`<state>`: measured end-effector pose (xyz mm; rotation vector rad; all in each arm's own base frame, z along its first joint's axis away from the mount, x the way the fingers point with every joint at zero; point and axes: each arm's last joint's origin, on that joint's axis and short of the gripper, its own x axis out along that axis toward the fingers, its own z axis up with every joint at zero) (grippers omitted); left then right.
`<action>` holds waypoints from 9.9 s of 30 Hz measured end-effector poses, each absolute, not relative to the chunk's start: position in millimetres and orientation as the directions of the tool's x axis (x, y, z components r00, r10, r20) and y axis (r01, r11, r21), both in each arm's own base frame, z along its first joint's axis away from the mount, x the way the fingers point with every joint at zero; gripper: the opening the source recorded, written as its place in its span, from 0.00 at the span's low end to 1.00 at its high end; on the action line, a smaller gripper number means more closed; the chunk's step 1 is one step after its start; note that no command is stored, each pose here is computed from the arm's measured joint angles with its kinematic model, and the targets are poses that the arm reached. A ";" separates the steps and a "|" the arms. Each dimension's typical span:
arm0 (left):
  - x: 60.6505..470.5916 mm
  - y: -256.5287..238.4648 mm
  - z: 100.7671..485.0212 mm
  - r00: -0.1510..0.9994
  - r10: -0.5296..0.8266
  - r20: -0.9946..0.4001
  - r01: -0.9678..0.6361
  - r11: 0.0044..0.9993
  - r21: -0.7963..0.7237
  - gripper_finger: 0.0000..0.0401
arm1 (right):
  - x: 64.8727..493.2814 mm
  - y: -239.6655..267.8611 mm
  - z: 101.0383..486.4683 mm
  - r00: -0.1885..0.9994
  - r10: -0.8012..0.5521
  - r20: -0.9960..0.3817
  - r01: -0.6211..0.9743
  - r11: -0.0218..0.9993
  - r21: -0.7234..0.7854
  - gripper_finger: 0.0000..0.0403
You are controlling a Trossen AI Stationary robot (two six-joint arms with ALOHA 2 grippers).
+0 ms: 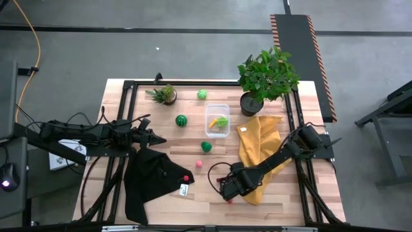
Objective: Pick and placing Produce into tupperware
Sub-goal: Put the right red cherry into the transparent bin
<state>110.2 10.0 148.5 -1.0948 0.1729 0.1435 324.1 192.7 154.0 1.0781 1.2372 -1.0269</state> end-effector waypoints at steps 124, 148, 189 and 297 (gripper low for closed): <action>110.2 10.0 148.4 0.977 0.030 -0.210 -0.201 0.451 -0.869 0.00 | 319.4 180.8 211.6 0.202 0.093 -0.975 0.920 0.324 0.222 0.22; 110.2 10.0 148.5 0.977 0.030 -0.210 -0.201 0.451 -0.869 0.00 | 293.8 163.0 277.7 0.397 0.078 -0.915 0.809 0.441 0.389 0.22; 110.2 10.0 148.4 0.977 0.030 -0.210 -0.201 0.451 -0.869 0.00 | 266.1 139.9 313.3 0.495 -0.111 -0.862 0.646 0.710 0.280 0.22; 110.2 10.0 148.4 0.977 0.030 -0.210 -0.201 0.451 -0.869 0.00 | 389.2 13.7 208.2 0.352 -0.605 -0.714 0.874 0.485 0.020 0.22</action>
